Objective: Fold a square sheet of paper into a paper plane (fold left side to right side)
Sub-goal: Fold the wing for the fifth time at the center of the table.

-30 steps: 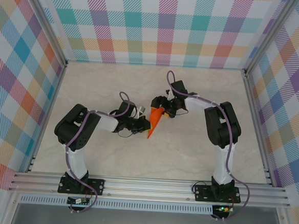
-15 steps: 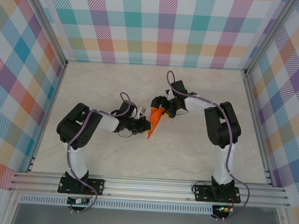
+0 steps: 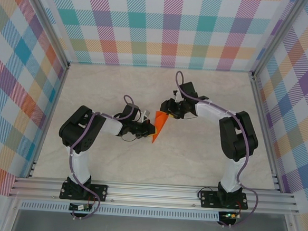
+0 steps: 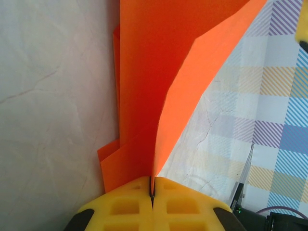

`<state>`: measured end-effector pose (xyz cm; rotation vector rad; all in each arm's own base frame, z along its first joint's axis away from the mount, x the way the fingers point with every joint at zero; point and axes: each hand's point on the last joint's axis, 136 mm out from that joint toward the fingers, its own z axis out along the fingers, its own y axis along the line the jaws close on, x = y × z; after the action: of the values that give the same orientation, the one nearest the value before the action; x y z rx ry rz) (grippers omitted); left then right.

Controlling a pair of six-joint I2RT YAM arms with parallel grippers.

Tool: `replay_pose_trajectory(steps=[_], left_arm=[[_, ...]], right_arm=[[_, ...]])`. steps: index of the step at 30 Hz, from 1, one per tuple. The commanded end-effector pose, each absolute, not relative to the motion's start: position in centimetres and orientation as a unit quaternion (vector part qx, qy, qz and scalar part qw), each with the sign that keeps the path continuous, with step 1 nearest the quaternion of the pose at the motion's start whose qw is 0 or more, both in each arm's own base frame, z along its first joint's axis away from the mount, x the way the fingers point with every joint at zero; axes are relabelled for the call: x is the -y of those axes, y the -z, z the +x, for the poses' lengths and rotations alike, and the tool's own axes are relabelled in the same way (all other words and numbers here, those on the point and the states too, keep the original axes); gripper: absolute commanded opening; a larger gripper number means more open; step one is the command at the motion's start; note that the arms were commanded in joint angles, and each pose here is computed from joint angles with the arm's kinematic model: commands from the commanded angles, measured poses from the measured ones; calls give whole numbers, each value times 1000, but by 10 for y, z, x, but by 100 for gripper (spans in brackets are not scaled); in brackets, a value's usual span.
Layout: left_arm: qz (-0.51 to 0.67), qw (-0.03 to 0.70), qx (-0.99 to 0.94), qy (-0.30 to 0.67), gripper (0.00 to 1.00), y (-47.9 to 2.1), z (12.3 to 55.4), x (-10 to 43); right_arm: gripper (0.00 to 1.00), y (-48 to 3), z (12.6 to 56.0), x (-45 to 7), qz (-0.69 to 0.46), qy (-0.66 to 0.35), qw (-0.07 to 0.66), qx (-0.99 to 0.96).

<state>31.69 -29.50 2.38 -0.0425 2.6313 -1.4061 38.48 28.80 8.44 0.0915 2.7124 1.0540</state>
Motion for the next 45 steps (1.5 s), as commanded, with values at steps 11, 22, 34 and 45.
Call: replay_pose_trajectory(steps=[11,22,34,45], left_arm=[[-27,72,-892,445,0,-4,317,287],[-29,67,-893,444,0,-3,316,286],[-29,63,-893,445,0,-3,315,287],[-29,60,-893,445,0,-2,313,286]], right_arm=[[19,-59,350,-321,8,-379,67,-923],[18,-38,346,-318,2,-369,73,-927],[18,-23,351,-312,1,-342,74,-937],[18,-13,349,-303,5,-312,68,-948]])
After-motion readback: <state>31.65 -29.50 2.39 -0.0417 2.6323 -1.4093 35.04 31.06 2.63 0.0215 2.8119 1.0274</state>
